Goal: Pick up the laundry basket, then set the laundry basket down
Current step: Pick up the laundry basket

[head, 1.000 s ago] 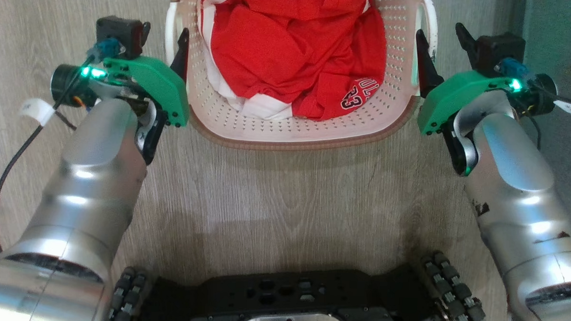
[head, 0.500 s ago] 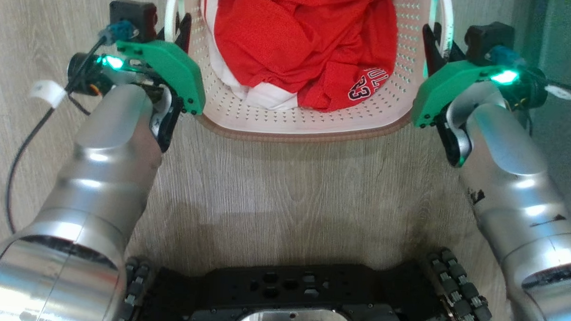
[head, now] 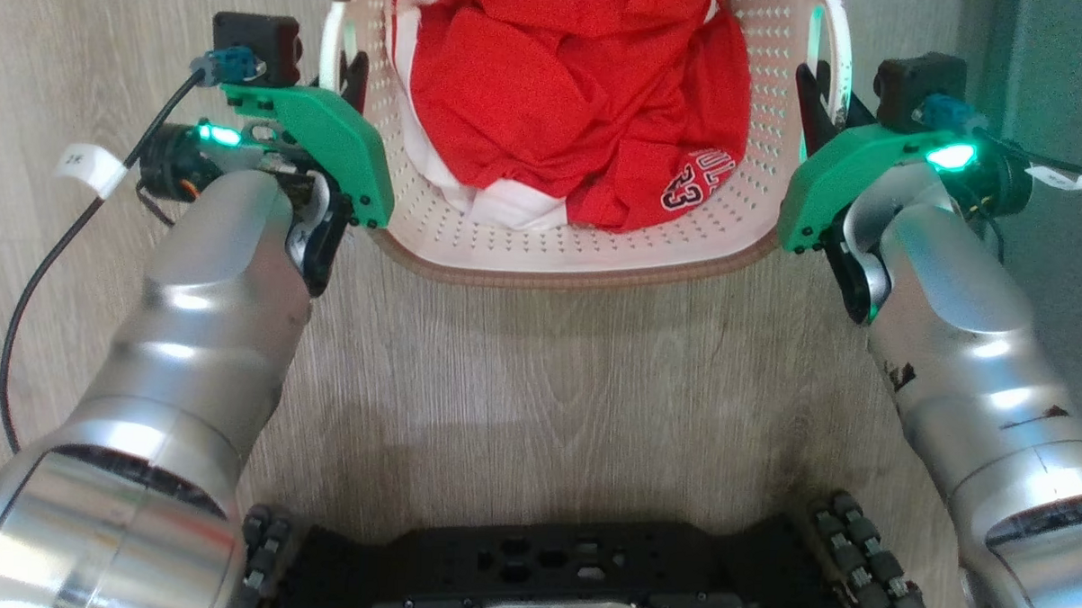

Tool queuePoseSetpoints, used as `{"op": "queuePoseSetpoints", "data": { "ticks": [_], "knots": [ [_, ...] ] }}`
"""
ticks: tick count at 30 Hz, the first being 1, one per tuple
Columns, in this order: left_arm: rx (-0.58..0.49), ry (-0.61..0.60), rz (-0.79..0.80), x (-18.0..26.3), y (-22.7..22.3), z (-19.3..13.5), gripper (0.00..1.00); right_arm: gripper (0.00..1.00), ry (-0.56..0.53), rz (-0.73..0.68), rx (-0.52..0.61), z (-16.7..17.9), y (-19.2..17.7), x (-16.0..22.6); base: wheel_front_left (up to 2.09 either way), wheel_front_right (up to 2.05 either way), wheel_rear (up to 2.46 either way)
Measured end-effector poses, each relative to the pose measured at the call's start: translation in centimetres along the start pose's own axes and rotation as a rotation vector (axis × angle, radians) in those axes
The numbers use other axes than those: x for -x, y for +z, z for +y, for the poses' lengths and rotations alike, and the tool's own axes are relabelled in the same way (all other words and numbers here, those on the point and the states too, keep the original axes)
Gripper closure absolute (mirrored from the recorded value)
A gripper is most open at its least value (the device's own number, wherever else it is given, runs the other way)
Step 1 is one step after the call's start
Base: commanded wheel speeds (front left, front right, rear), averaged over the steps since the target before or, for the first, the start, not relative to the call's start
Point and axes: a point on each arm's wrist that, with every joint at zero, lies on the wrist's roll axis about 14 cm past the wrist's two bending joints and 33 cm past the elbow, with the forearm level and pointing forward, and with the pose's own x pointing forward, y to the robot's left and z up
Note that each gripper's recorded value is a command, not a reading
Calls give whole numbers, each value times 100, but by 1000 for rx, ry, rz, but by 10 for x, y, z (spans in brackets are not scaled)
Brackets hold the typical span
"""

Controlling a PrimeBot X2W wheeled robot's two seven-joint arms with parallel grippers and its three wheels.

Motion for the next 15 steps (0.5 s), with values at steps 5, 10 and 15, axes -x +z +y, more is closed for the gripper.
{"op": "queuePoseSetpoints", "data": {
  "ticks": [5,10,15],
  "knots": [
    [23,-8,23,12,6,-8,100,100,-13,7,-3,0,7,11,0,0,0],
    [40,-19,39,28,15,-17,100,100,-24,16,0,1,15,24,0,0,0],
    [50,-28,45,46,28,-25,100,100,-30,25,1,5,31,39,0,0,0]
  ]
}}
